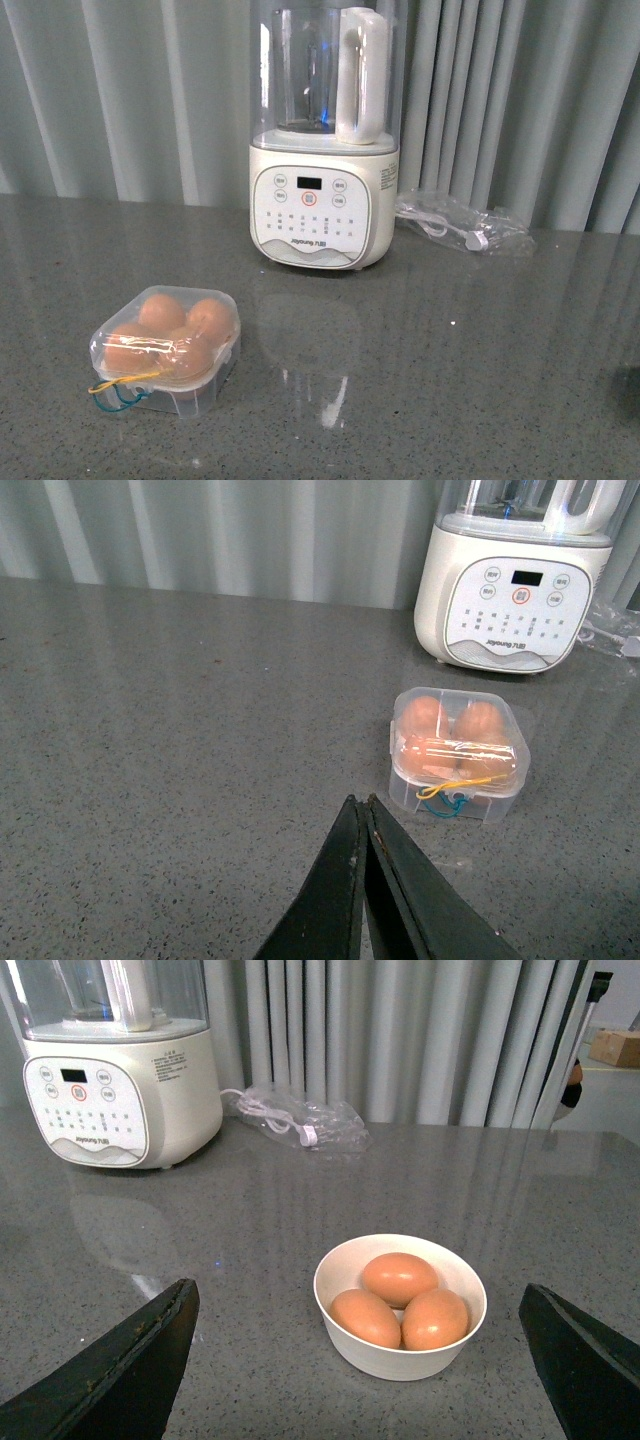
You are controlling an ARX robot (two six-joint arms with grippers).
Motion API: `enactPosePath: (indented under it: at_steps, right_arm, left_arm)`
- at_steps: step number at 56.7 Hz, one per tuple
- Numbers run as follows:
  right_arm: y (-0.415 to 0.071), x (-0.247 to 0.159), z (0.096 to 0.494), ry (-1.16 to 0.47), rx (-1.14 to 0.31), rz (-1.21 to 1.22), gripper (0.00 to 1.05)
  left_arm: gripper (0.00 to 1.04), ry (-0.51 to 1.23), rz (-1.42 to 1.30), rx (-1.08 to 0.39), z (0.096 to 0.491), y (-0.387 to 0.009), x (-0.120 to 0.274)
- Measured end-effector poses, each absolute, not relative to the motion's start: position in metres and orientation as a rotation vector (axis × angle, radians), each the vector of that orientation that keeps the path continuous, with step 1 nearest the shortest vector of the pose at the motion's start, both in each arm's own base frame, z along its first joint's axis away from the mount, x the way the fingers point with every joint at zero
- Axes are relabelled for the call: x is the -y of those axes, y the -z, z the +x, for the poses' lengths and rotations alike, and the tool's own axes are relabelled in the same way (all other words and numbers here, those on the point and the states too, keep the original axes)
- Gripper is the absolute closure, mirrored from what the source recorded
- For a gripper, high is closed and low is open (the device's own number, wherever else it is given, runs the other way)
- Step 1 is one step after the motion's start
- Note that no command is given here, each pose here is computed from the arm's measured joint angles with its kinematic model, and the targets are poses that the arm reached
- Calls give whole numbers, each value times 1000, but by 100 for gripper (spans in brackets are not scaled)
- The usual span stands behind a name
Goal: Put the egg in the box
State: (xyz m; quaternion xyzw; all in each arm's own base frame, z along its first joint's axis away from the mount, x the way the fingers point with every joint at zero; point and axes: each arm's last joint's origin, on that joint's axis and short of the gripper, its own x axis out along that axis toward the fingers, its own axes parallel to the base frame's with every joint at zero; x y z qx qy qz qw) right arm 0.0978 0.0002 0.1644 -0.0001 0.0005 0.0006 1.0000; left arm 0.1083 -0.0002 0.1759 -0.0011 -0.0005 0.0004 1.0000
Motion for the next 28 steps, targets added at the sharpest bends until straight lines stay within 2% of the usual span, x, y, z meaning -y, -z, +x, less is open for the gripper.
enactPosePath:
  at_steps: [28]
  right_arm:
    - [-164, 0, 98, -1, -1, 0, 7]
  left_arm:
    - [101, 2, -3, 25, 96, -173, 0]
